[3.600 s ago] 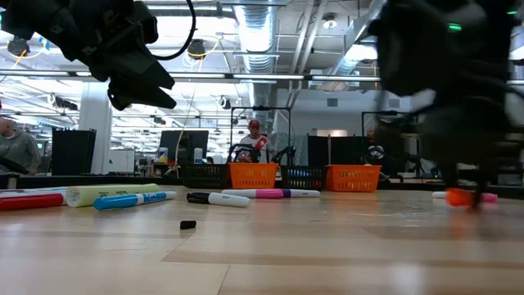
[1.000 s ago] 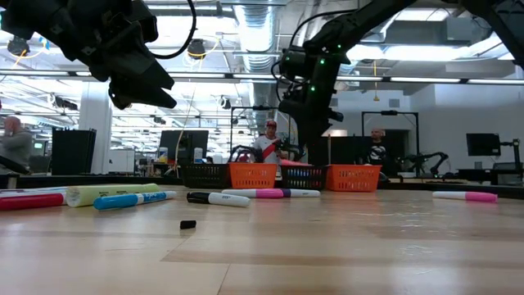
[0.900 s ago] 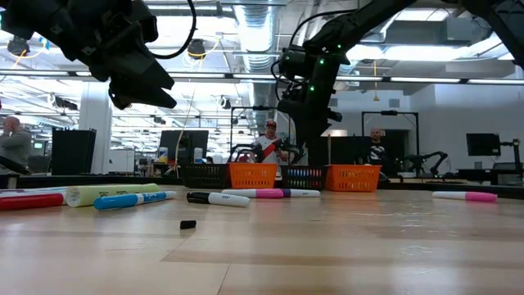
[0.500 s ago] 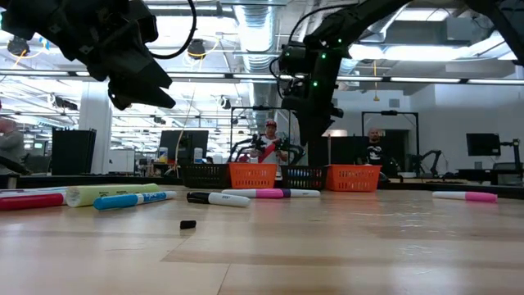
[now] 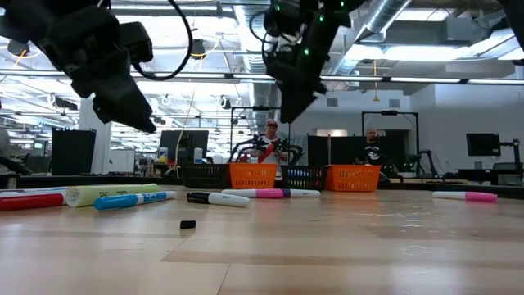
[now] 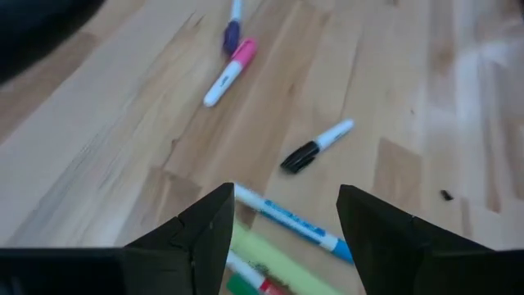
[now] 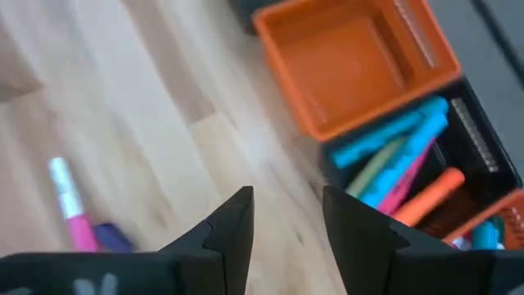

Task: Pick & Place Markers
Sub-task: Put the light green highlighter pen into the right black bin

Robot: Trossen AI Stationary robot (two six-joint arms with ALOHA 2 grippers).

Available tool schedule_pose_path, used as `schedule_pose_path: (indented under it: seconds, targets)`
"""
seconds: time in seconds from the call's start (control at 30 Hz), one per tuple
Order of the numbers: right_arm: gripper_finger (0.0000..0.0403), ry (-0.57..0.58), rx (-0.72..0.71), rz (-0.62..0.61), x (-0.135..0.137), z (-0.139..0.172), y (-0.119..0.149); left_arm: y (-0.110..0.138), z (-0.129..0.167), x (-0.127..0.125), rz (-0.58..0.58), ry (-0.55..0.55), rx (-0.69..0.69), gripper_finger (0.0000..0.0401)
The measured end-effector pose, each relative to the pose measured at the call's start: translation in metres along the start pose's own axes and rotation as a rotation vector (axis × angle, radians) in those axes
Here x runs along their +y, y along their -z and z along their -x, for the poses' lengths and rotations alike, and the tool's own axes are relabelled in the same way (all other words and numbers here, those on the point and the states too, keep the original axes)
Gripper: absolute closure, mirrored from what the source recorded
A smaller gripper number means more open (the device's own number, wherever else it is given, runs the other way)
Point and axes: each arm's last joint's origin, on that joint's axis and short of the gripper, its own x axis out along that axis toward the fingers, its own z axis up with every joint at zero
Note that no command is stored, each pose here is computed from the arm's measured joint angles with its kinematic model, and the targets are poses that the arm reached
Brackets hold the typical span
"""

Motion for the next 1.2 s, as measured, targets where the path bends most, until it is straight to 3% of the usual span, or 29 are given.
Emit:
schedule_pose_path:
  seconds: [0.3, 0.57, 1.03, 1.2]
  targets:
    - [0.0267, 0.075, -0.141, 0.182, 0.078, 0.029, 0.008, 0.01, -0.026, 0.011, 0.161, -0.065, 0.13, 0.0187]
    - [0.0269, 0.124, -0.185, 0.256, 0.126, 0.049, 0.028, 0.009, -0.041, 0.016, 0.229, -0.042, 0.158, 0.0187]
    - [0.0271, 0.325, -0.201, 0.237, 0.153, 0.068, 0.059, 0.011, -0.042, 0.012, 0.223, -0.026, 0.16, 0.0187]
    - [0.0271, 0.4, -0.219, 0.249, 0.158, 0.059, 0.088, 0.002, -0.039, -0.001, 0.159, 0.024, 0.136, 0.0187]
